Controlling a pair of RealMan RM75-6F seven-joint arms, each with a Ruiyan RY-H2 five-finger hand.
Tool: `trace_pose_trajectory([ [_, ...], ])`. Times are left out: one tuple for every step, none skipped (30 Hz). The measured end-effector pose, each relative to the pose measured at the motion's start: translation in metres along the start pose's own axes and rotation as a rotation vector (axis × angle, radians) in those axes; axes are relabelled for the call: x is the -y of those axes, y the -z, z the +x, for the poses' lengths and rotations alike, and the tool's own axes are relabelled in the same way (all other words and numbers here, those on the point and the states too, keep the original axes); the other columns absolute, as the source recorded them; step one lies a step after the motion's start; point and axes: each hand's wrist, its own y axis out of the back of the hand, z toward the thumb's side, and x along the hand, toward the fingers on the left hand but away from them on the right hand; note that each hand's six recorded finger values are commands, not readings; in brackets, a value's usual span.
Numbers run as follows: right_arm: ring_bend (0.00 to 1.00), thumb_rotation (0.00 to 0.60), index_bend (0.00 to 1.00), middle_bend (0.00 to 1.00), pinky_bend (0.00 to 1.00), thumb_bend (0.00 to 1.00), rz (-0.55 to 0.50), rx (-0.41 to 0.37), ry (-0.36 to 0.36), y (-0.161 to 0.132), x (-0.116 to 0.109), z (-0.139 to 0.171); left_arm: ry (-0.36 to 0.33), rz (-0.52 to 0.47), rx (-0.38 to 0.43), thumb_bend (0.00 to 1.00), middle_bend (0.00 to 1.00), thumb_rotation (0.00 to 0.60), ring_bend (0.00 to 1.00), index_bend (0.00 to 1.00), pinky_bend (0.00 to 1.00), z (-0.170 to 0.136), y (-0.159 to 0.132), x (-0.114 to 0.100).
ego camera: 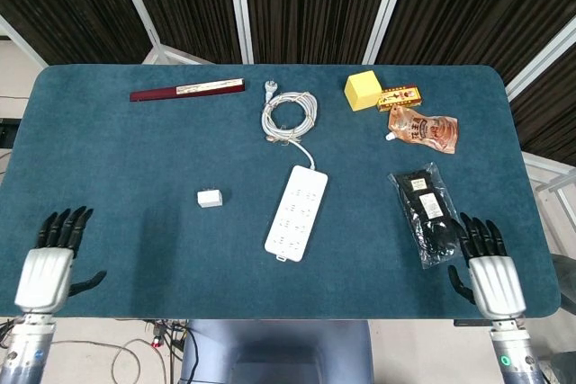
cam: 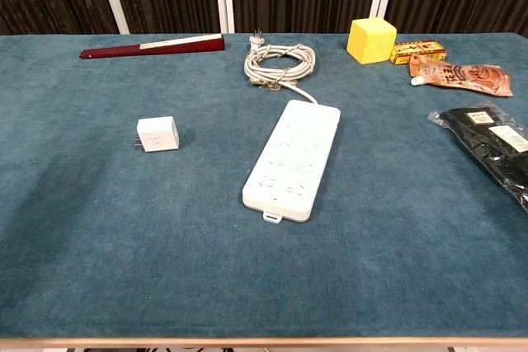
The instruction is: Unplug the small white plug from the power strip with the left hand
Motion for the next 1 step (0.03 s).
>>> trace_pose_trajectory([
  [0.00,0.600,0.00,0.00,0.00,0.49,0.001,0.004,0.001,0.0033,-0.0002,0.0019,0.000,0.005,-0.005,0.00,0.03,0.600,0.01,0.02,0.04,-0.0038,0.0041,0.0003],
])
